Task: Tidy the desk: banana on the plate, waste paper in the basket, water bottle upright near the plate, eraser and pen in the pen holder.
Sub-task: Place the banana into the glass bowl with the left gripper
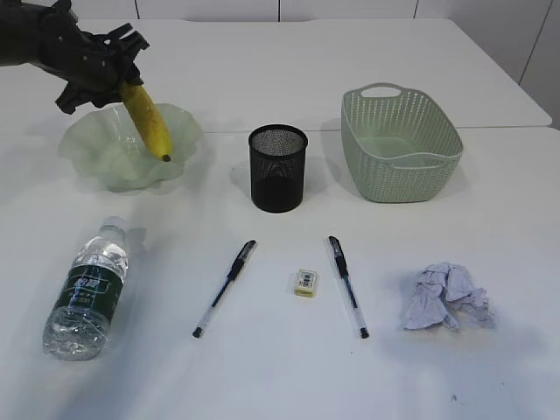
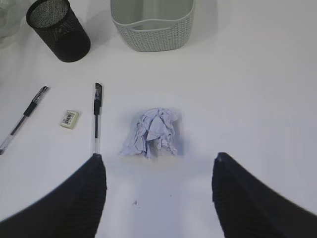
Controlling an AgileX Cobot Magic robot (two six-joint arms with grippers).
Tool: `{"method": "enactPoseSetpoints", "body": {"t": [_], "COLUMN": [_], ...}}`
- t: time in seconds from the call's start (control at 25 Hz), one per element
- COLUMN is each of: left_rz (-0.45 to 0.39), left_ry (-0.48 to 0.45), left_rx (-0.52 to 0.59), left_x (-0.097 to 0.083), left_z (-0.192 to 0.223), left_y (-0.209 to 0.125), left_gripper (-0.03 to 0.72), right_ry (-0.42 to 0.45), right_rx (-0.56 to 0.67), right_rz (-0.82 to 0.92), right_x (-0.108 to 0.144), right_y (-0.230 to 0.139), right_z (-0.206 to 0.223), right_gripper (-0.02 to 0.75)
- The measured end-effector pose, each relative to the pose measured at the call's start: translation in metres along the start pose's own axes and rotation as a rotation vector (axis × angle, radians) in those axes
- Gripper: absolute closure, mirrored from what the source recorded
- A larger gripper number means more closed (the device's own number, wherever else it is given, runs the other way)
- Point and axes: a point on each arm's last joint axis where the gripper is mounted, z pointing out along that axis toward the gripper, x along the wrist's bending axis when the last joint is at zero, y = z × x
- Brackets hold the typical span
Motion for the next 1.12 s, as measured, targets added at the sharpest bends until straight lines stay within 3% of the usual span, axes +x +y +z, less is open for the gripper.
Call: {"method": "enactPoseSetpoints", "body": {"t": [0.4,1.12], "left_rz": [-0.196,-0.227], "left_ry": [0.004,0.046], "left_rx": [0.022,0.039], "left_x": [0.023,0.035], "left_z": [0.023,0.023], "left_y": [0.005,0.012], "left_gripper": [0.419,0.377], "right_ry": [0.000,0.001], "right_rx": [0.000,-0.019], "right_rz": [0.000,0.000], "right_x": [0.000,0.000], "right_y": [0.000,0.002], "right_z": [0.000,0.000], "right_gripper": [0.240,0.240]}}
